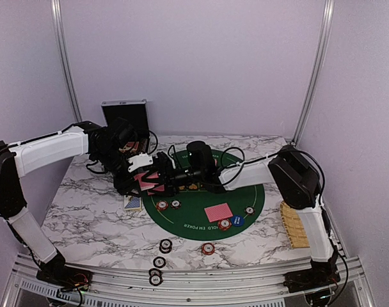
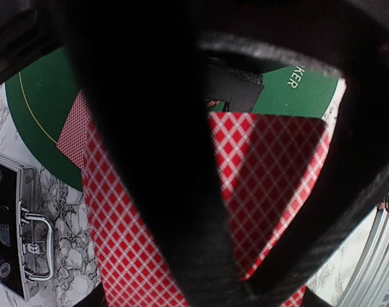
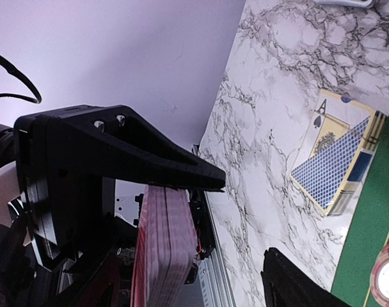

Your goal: Distribute texas hold em gaming equipment

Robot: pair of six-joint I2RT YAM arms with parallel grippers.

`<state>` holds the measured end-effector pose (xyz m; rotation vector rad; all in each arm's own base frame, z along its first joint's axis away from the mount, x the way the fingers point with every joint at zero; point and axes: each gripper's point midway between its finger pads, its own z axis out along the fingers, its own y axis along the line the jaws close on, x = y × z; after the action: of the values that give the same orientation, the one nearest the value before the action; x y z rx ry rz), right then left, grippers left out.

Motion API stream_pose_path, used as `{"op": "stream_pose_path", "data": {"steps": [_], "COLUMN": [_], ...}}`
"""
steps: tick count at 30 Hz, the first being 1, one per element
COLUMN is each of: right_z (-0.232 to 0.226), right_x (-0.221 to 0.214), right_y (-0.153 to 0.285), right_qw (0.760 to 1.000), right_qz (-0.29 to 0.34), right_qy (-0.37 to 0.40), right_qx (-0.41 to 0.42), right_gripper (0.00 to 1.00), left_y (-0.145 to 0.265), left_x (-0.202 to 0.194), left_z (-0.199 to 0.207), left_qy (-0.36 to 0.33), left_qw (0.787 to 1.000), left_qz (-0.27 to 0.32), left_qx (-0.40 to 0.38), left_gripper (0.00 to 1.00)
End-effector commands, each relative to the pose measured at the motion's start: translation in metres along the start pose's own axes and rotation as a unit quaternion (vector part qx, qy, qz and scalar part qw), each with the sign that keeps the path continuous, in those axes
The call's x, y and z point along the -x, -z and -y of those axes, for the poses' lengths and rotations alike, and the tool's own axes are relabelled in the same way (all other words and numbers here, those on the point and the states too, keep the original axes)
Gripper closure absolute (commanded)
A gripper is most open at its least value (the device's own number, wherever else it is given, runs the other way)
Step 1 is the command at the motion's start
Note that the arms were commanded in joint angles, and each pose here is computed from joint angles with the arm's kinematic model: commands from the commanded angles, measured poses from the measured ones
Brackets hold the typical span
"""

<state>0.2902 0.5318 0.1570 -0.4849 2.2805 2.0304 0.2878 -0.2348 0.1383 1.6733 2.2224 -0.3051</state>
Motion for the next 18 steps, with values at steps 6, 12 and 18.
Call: {"op": "stream_pose_path", "data": {"steps": [6, 12, 18], "right_z": [0.008, 0.022, 0.022], "right_x": [0.006, 0.007, 0.005], "right_y": [-0.011, 0.009, 0.022], "right_qw": [1.000, 0.998, 0.998], "right_qz": [-0.006, 0.006, 0.009], "right_qy": [0.003, 0.001, -0.001], "right_qx": [-0.016, -0.057, -0.062], "right_gripper": [0.25, 0.28, 0.36], "left_y": [0.003, 0.003, 0.003], "left_x": [0.002, 0.002, 0.001], "left_z": [0.007, 0.007, 0.007], "left_qy": [-0.002, -0.003, -0.003], "left_qw": [1.000, 1.000, 1.000], "left_qz": [0.003, 0.004, 0.003], "left_qx": [-0.010, -0.010, -0.010], "left_gripper": [1.00, 1.00, 1.00]}}
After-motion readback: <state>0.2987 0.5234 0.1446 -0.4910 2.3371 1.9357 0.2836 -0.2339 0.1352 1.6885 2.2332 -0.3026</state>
